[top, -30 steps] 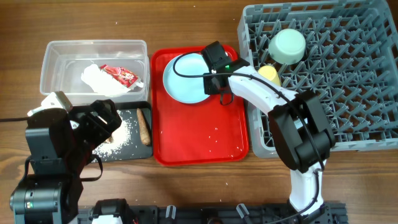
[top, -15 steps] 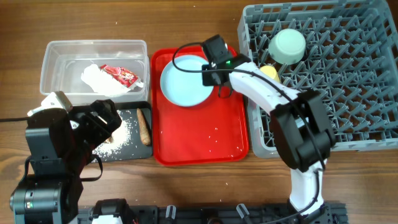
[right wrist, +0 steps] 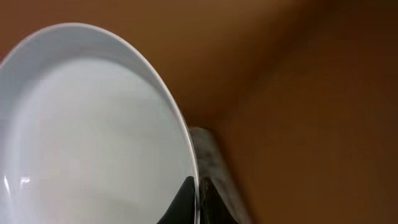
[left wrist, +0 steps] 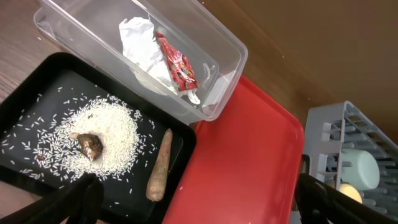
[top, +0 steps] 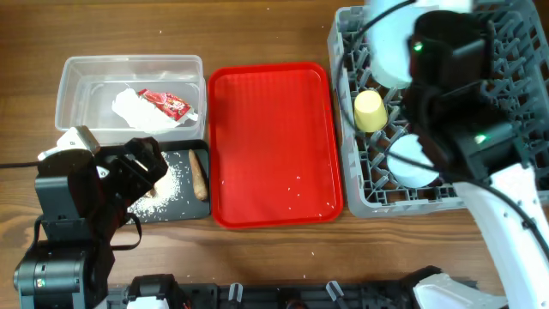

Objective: Sort waste into correct bins and load items into the dishwasher rack
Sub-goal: 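Carry the blue bowl and plate into the dish rack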

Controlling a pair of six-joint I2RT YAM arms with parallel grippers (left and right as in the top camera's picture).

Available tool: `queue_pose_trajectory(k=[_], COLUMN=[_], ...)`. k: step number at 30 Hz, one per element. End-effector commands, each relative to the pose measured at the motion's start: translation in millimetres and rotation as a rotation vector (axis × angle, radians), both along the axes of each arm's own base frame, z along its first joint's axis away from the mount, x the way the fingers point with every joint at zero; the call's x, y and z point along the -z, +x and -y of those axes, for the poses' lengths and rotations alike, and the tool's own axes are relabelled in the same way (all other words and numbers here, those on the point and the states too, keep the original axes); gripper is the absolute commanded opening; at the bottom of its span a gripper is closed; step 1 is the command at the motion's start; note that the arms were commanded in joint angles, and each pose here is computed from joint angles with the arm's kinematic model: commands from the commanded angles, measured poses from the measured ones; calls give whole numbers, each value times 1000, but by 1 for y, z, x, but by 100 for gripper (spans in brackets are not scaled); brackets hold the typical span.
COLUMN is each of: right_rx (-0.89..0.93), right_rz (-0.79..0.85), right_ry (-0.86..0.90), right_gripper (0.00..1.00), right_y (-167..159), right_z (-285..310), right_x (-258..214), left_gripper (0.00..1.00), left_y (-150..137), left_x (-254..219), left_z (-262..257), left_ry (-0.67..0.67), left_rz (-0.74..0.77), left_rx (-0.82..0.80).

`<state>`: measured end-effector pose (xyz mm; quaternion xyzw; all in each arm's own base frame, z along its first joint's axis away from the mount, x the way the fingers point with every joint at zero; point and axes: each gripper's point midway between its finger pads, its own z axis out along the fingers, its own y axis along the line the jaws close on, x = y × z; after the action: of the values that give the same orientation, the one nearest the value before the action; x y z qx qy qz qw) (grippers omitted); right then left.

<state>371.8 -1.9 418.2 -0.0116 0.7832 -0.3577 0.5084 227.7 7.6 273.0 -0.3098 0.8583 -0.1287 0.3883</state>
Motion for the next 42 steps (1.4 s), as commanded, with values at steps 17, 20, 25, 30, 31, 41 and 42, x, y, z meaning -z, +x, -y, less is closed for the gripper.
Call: queue_pose_trajectory(k=[17,20,25,30,31,41,42], right_rx=[302,261,104,87,86,-375,-396], right_rz=[-626,-651,-669,-669,-667,-518,-517], right_ry=[-290,-269,-154,-141,-139,639,702], right_gripper=[4,4,7,84,100,100,100], right_y=[-2,5,16,18,18,43,42], right_z=[109,104,82,80,80,-49,-58], right_x=[175,188,209,211,211,233,232], left_gripper=[100,100,100,100,100,100,100], left_y=[0,0,0,0,0,0,0], left_x=[0,0,0,0,0,0,0], left_z=[-4,-4,-4,-4,-4,-4,-4], left_ry=[16,16,16,16,16,16,16], left_rz=[3,3,3,3,3,3,3], left_rx=[-9,-9,-9,-9,-9,-9,-9])
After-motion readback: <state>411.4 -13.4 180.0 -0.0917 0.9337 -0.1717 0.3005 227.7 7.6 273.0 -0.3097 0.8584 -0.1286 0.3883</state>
